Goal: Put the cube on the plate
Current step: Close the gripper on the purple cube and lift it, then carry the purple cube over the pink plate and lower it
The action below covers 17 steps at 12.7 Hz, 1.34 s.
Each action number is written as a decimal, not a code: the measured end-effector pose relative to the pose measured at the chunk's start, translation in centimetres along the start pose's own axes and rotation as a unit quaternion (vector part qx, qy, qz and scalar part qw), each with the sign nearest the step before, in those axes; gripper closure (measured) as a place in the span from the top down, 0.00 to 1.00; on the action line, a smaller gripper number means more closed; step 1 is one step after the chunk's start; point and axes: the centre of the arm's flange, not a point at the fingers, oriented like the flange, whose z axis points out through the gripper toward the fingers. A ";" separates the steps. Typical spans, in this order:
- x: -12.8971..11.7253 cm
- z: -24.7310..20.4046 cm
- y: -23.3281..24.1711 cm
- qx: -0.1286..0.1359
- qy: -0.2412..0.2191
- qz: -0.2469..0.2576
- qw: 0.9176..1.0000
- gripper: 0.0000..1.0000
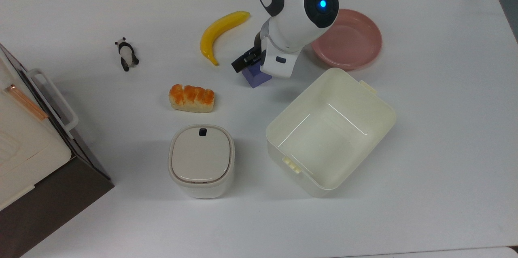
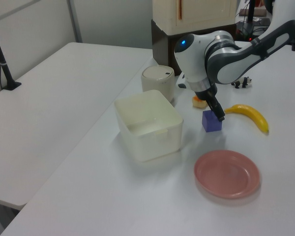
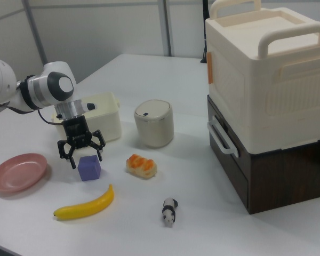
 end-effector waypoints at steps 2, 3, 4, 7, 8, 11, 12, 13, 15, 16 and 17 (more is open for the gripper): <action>0.3 0.8 0.2 -0.013 -0.010 -0.005 1.000 1.00; 0.5 1.3 0.2 -0.013 -0.014 -0.007 1.000 1.00; 0.6 1.6 0.1 -0.012 -0.017 -0.008 1.000 1.00; 0.8 1.7 -0.1 -0.012 -0.018 -0.011 1.000 0.85; 0.9 1.6 -0.4 -0.012 -0.016 -0.014 1.000 0.67; 1.0 1.4 -0.5 -0.015 -0.016 -0.016 1.000 0.56; 1.0 1.4 -0.5 -0.015 -0.016 -0.016 1.000 0.56; 1.0 1.3 -0.7 -0.015 -0.015 -0.016 1.000 0.56; 1.5 0.1 -2.5 -0.018 -0.005 -0.022 1.000 0.56; 1.4 -1.4 -3.8 -0.023 0.000 -0.029 0.999 0.55; 1.1 -2.6 -4.8 -0.027 0.002 -0.035 0.999 0.53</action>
